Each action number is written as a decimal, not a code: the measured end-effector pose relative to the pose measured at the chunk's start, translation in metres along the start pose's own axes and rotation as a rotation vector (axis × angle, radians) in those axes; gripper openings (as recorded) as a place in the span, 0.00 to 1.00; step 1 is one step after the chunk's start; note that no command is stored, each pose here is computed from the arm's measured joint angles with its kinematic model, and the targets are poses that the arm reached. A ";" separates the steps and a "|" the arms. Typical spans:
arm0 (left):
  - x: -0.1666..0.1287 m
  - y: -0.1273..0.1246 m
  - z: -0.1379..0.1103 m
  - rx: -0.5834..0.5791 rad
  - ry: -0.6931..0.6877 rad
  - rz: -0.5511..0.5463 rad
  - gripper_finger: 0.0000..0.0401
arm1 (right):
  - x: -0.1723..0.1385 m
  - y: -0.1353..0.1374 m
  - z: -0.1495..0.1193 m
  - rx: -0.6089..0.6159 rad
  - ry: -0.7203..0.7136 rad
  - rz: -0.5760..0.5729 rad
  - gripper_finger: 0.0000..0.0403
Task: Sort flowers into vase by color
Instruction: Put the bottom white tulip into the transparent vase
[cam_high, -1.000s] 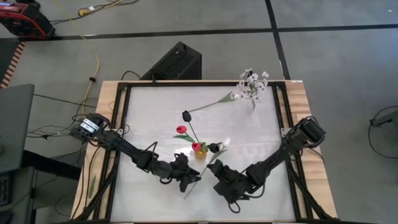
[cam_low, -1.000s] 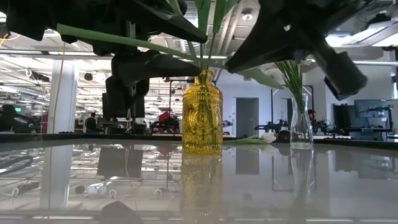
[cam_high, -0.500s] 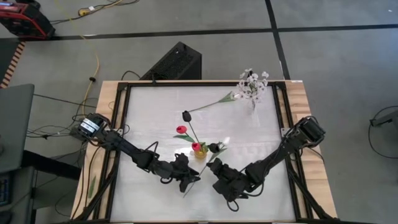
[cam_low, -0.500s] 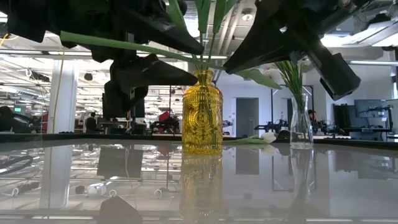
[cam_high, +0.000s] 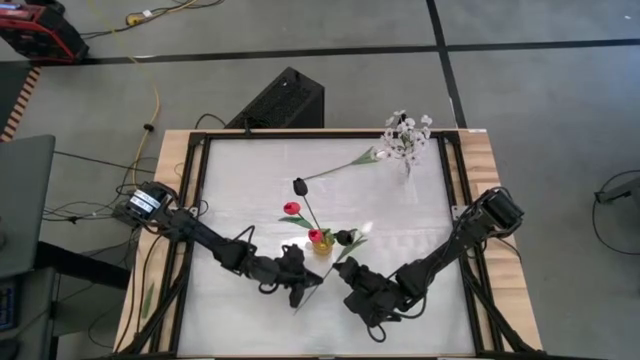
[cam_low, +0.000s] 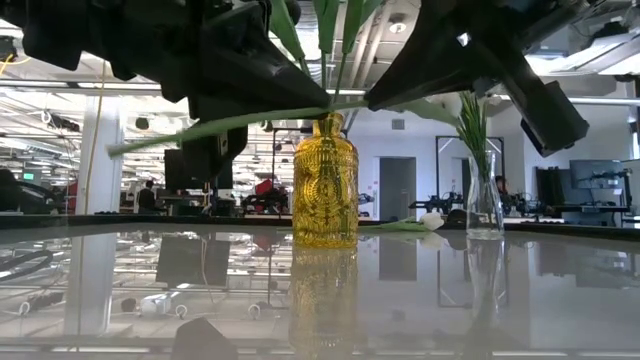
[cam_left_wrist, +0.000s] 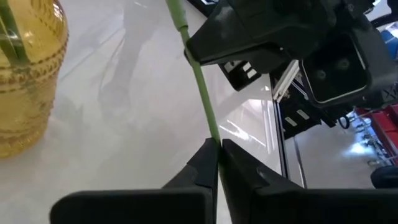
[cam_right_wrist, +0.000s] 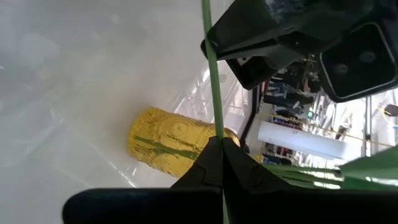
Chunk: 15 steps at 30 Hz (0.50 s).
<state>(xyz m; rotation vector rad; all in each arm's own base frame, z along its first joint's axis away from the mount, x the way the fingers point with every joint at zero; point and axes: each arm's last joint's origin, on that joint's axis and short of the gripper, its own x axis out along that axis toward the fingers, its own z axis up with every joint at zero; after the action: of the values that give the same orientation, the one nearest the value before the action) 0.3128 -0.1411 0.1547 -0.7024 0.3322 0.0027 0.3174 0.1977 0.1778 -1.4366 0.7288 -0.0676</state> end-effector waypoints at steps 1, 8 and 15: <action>0.000 0.000 0.000 -0.001 -0.001 0.001 0.01 | 0.000 0.000 0.000 0.001 0.005 -0.005 0.05; 0.001 0.001 0.002 -0.003 -0.012 0.006 0.00 | 0.000 0.000 0.000 0.002 0.008 -0.007 0.09; 0.001 0.002 0.003 -0.002 -0.037 0.029 0.00 | -0.003 0.001 0.001 0.063 0.003 -0.003 0.14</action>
<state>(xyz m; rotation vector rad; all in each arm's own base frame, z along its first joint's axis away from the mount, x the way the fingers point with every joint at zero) 0.3140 -0.1380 0.1551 -0.6990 0.3072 0.0432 0.3148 0.1999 0.1777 -1.3774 0.7215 -0.0944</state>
